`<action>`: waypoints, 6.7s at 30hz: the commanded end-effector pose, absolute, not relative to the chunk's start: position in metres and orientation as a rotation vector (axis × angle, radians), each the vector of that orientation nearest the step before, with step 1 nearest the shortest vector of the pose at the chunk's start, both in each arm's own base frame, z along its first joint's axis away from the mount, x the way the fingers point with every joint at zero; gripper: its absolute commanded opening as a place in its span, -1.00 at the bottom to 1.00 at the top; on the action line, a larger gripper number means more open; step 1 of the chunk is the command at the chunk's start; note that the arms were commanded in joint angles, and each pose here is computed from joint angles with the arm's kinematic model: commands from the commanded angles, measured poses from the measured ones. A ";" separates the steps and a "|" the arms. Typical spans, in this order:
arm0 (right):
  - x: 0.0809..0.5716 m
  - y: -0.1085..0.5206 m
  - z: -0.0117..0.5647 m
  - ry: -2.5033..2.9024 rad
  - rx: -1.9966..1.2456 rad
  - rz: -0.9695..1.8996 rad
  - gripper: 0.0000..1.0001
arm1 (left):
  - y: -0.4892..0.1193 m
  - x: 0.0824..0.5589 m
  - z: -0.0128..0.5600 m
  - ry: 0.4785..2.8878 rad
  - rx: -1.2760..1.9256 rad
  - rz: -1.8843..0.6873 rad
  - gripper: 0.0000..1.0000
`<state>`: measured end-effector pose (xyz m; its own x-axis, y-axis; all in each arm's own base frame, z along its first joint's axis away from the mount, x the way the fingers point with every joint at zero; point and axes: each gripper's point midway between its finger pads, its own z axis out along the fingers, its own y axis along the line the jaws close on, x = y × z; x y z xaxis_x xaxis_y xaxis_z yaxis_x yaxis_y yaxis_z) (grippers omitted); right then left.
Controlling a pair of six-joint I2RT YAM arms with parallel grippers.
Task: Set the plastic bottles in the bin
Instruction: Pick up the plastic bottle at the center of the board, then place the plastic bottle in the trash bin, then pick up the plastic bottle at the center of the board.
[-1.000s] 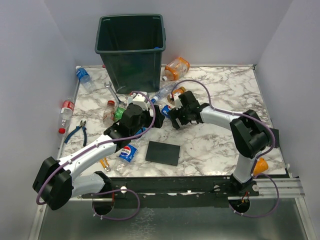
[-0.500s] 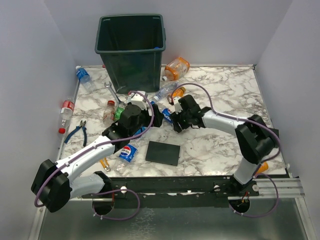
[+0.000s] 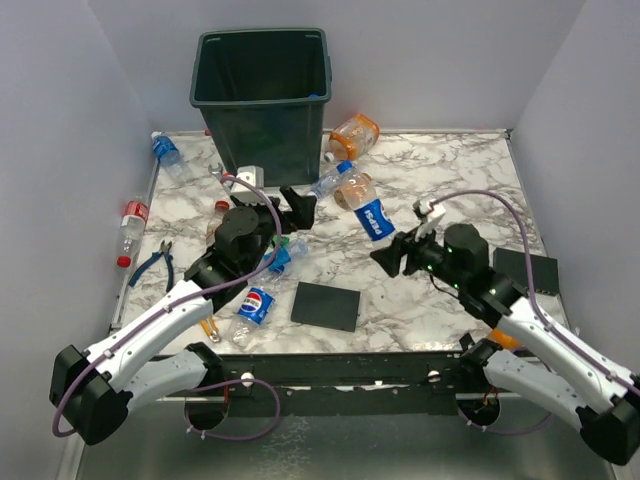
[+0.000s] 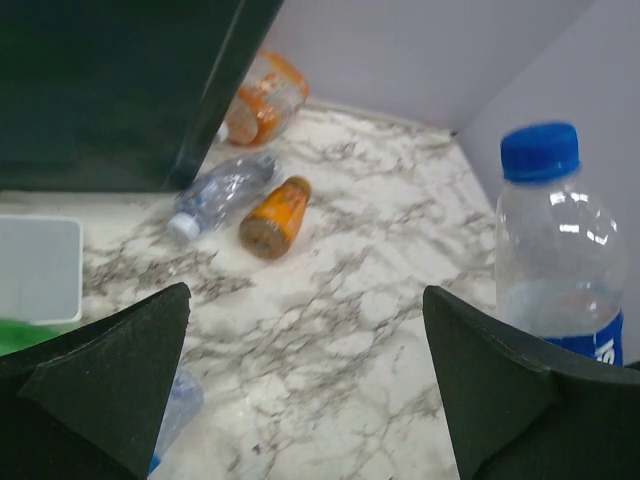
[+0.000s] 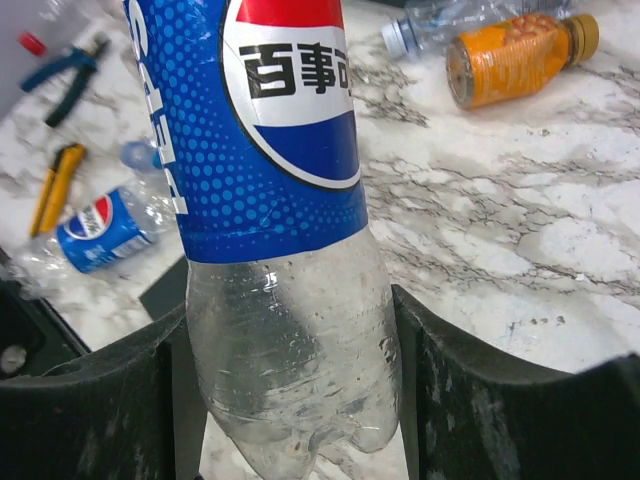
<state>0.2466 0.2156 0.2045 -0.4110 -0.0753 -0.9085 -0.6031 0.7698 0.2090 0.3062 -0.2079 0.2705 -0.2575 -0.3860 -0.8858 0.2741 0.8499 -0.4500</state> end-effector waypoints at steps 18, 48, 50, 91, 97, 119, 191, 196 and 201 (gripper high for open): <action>0.199 0.222 0.285 1.382 -0.272 1.125 -0.39 | -0.324 0.269 0.448 1.307 0.262 -1.573 0.98; 0.202 0.243 0.269 1.459 -0.396 1.138 -0.42 | -0.356 0.293 0.426 1.431 0.406 -1.485 -0.29; 0.202 0.243 0.269 1.461 -0.397 1.138 -0.41 | -0.356 0.293 0.427 1.431 0.408 -1.482 -0.37; 0.215 0.169 0.287 1.580 0.036 0.904 1.00 | -0.059 0.460 0.612 0.747 -0.202 0.035 -1.00; 0.216 0.168 0.273 1.606 0.036 0.883 1.00 | -0.061 0.518 0.575 0.786 -0.176 0.092 -1.00; 0.231 0.168 0.247 1.698 0.005 0.766 1.00 | -0.048 0.614 0.469 0.872 -0.252 0.024 0.96; 0.500 0.246 0.018 2.298 0.700 0.796 0.79 | -0.200 0.324 0.258 1.771 0.043 -0.552 0.98; 0.501 0.253 0.009 2.321 0.697 0.808 0.75 | -0.199 0.325 0.257 1.773 0.043 -0.545 0.98; 0.501 0.253 0.003 2.337 0.668 0.792 0.64 | -0.203 0.325 0.254 1.785 0.051 -0.562 0.98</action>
<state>0.5190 0.2585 0.0528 -0.6478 0.6469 -0.4024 0.1959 0.6519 0.7326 0.3238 -0.2003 0.2503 -0.2924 -0.2481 -0.9236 0.3182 0.8855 -0.3386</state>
